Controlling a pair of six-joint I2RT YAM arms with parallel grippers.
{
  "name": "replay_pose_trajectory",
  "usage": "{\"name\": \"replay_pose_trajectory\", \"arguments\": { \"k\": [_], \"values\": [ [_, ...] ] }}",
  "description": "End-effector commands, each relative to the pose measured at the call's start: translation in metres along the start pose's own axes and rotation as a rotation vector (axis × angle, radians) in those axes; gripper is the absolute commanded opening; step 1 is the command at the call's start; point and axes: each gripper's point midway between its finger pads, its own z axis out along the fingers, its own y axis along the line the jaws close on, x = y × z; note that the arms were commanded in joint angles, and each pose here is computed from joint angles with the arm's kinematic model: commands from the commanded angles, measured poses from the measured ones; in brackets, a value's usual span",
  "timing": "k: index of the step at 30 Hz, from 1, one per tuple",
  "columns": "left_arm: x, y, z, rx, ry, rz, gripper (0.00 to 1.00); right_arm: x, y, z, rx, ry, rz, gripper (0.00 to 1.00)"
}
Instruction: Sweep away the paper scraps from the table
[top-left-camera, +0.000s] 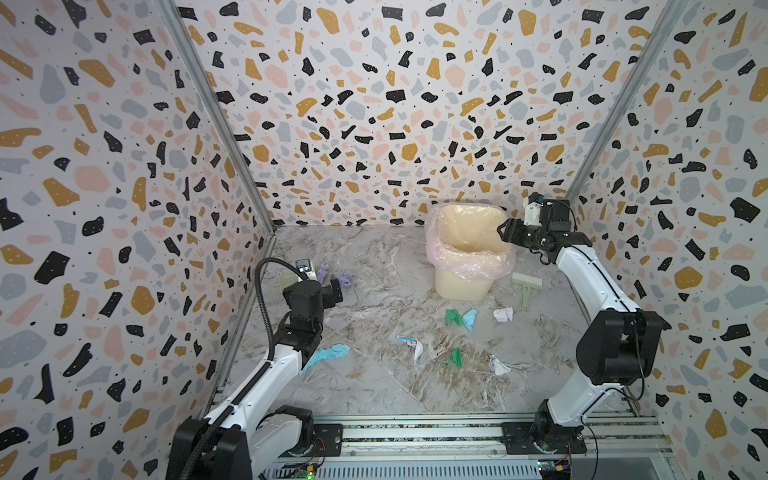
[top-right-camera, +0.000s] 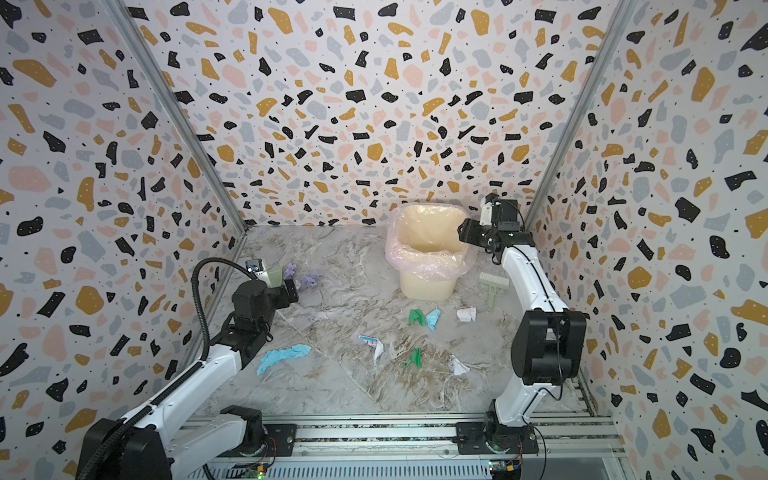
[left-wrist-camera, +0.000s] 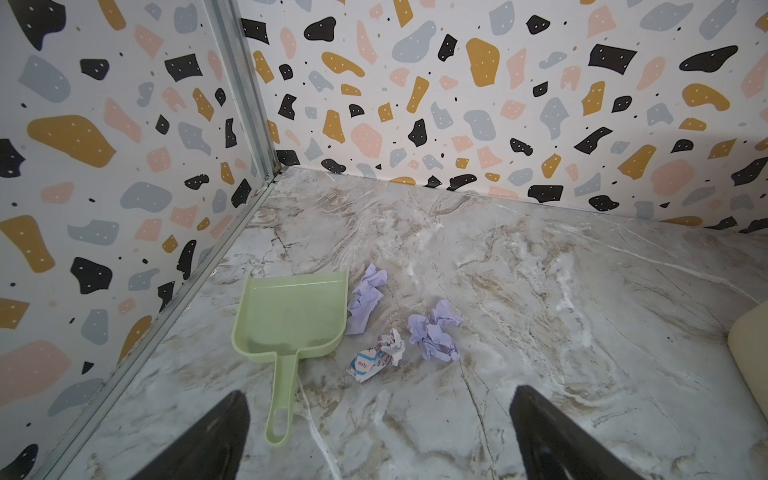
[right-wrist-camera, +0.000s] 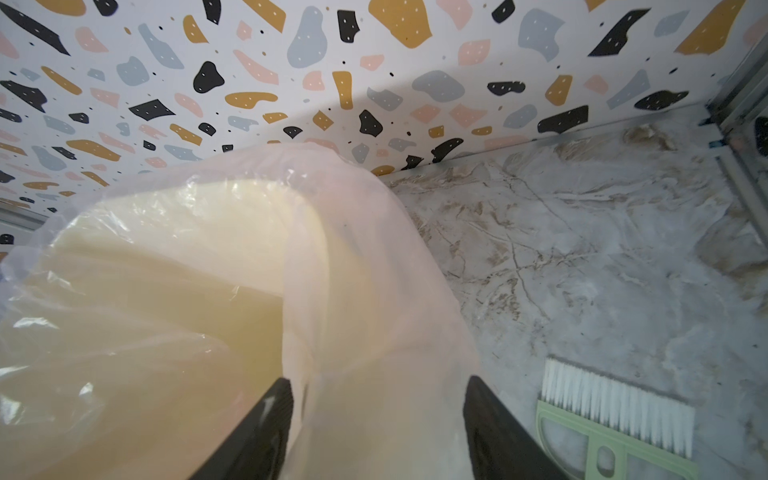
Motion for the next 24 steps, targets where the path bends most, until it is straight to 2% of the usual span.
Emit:
{"name": "replay_pose_trajectory", "arguments": {
  "k": [1, 8, 24],
  "values": [
    [-0.009, -0.001, -0.004, 0.011, -0.030, -0.018, 0.99, -0.008, 0.018, -0.004, -0.041, -0.001, -0.020, 0.60],
    [-0.008, 0.002, -0.006, 0.000, -0.028, -0.005, 1.00, 0.002, 0.038, 0.009, -0.081, 0.034, -0.051, 0.51],
    [0.000, 0.013, -0.015, -0.043, -0.018, 0.041, 0.99, 0.030, 0.123, 0.049, -0.224, 0.133, -0.178, 0.47]
  ]
}}
